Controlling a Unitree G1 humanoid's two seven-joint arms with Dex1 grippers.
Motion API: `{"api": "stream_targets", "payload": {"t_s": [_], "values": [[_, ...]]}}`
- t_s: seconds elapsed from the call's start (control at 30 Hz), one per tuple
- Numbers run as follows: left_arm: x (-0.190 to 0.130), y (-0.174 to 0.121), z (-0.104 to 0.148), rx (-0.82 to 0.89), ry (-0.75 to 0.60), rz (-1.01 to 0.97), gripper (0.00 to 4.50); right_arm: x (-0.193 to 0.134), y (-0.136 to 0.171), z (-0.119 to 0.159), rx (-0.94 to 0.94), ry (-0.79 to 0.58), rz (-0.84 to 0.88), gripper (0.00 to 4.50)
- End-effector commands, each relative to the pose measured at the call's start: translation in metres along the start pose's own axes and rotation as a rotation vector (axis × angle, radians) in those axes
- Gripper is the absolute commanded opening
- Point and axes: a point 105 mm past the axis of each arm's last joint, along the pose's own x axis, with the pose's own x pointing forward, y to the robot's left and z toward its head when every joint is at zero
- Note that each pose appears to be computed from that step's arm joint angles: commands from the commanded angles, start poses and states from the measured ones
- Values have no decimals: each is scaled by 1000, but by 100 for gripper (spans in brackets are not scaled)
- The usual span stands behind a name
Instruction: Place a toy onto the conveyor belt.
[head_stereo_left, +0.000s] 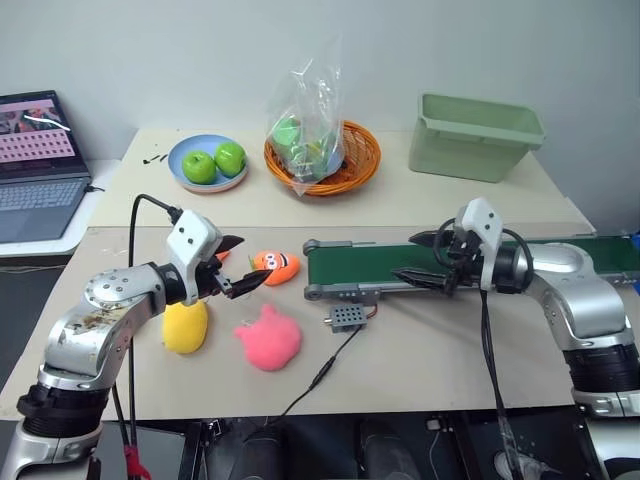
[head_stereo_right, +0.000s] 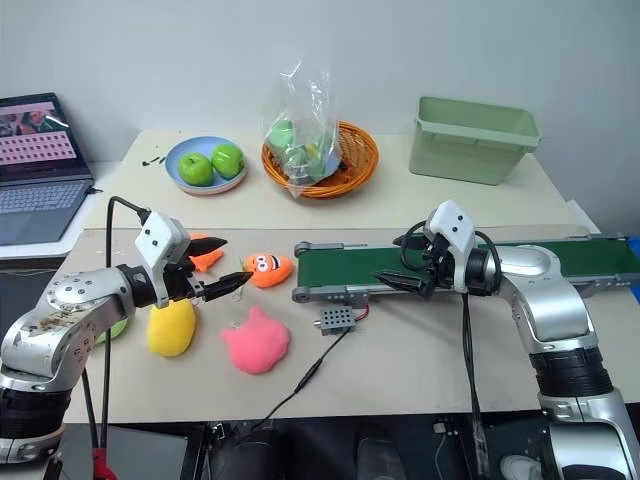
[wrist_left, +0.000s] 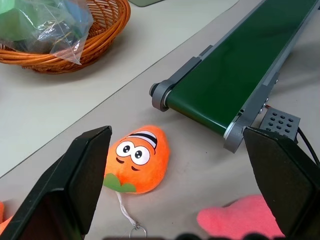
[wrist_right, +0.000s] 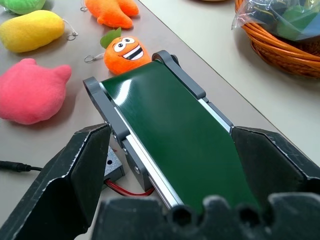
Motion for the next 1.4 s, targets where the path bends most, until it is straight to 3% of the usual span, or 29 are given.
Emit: {"api": "stream_targets", "payload": {"t_s": [0.03, 0.27, 0.4, 0.63, 0.77, 0.9, 1.07, 1.17, 1.23, 1.33, 1.4], "values": [[-5, 4, 12, 58, -36, 34, 445, -3, -4, 13, -38, -34, -10, 450], [-20, 27, 21, 3, -119, 166, 445, 2, 2, 43, -43, -127, 77, 450], [-39, 51, 7, 32, -56, 326, 445, 7, 3, 44, -49, -135, 112, 450], [-91, 80, -14, -72, -30, 608, 445, 23, 14, 40, -77, -123, 221, 450], [-127, 86, -27, -260, -100, 777, 445, 38, 15, 44, -89, -142, 265, 450], [-169, 87, -38, -559, -316, 881, 445, 48, 19, 46, -109, -150, 313, 450], [-216, 72, -73, -788, -418, 991, 445, 54, 14, 43, -138, -125, 316, 450], [-227, 59, -89, -912, -492, 979, 445, 57, 13, 42, -140, -124, 319, 450], [-230, 49, -109, -1022, -509, 975, 445, 59, 11, 42, -145, -124, 318, 450], [-227, 38, -154, -1163, -388, 1035, 445, 60, 9, 41, -157, -114, 313, 450], [-225, 37, -166, -1215, -377, 1049, 445, 60, 7, 41, -161, -111, 310, 450]]}}
